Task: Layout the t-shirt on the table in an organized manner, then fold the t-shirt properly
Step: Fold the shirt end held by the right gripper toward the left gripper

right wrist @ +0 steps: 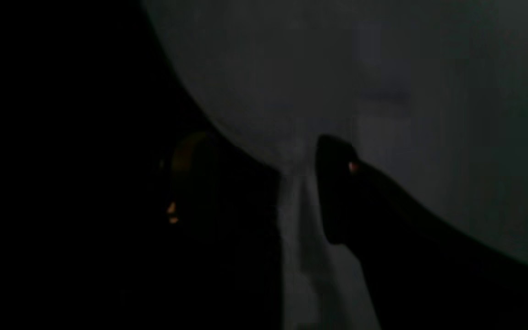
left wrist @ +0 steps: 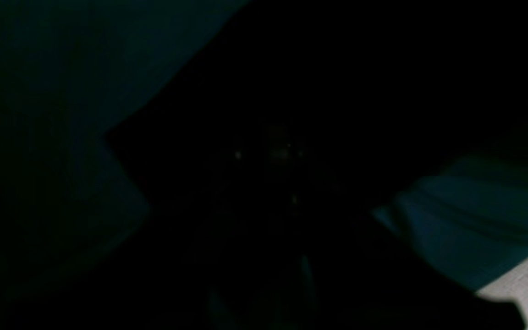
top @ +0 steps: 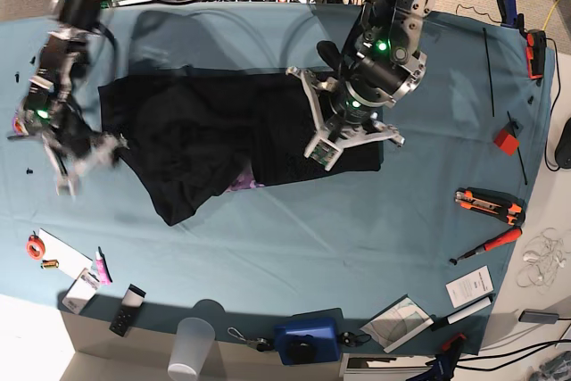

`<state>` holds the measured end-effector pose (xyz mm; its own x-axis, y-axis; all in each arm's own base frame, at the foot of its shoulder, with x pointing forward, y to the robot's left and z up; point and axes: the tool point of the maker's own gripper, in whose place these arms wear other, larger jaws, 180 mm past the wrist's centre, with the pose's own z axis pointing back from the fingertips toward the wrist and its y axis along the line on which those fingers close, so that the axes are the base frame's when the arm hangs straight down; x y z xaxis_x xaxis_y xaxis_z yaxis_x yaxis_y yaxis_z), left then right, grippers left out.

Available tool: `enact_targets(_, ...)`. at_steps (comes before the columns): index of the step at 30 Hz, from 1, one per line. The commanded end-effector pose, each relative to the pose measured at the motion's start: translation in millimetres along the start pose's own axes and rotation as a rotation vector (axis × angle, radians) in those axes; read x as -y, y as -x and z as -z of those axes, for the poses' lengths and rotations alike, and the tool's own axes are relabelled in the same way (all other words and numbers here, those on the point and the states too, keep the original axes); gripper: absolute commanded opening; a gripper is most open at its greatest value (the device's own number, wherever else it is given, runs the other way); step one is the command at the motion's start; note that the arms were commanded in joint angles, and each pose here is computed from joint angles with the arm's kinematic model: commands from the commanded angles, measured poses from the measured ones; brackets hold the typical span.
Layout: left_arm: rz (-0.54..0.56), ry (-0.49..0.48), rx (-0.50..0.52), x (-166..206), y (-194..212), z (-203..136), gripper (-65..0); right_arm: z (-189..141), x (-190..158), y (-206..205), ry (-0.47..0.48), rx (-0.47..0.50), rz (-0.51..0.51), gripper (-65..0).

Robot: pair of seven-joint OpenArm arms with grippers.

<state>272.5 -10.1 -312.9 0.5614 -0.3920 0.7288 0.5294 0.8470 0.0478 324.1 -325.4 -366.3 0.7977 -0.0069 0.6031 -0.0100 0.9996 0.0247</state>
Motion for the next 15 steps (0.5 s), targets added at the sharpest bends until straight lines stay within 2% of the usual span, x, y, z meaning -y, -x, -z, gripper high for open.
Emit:
enact_targets(1, -0.002, -0.006, 0.051, -1.1, -13.4, -3.9, -59.2, -6.3, 8.2, -16.4, -0.013, 0.044, 0.001, -31.3)
enact_targets(6, -0.001, -0.006, 0.053, -1.1, -13.9, -3.9, -59.2, -2.7, 12.5, 21.9, -0.169, -0.095, 0.063, -31.3)
enact_targets(10, -0.001, -0.006, 0.055, -1.1, -14.1, -4.0, -59.2, -5.2, -15.9, 32.2, -0.402, -0.092, 0.121, -31.3)
enact_targets(12, -0.001, -0.006, 0.055, -1.1, -14.2, -4.0, -59.2, -5.6, -28.0, 37.5, -0.475, -0.104, 0.174, -31.3)
enact_targets(15, -0.002, -0.006, 0.054, -1.1, -13.9, -4.0, -59.2, -5.1, -41.7, 38.0, -0.536, -0.096, 0.21, -31.3)
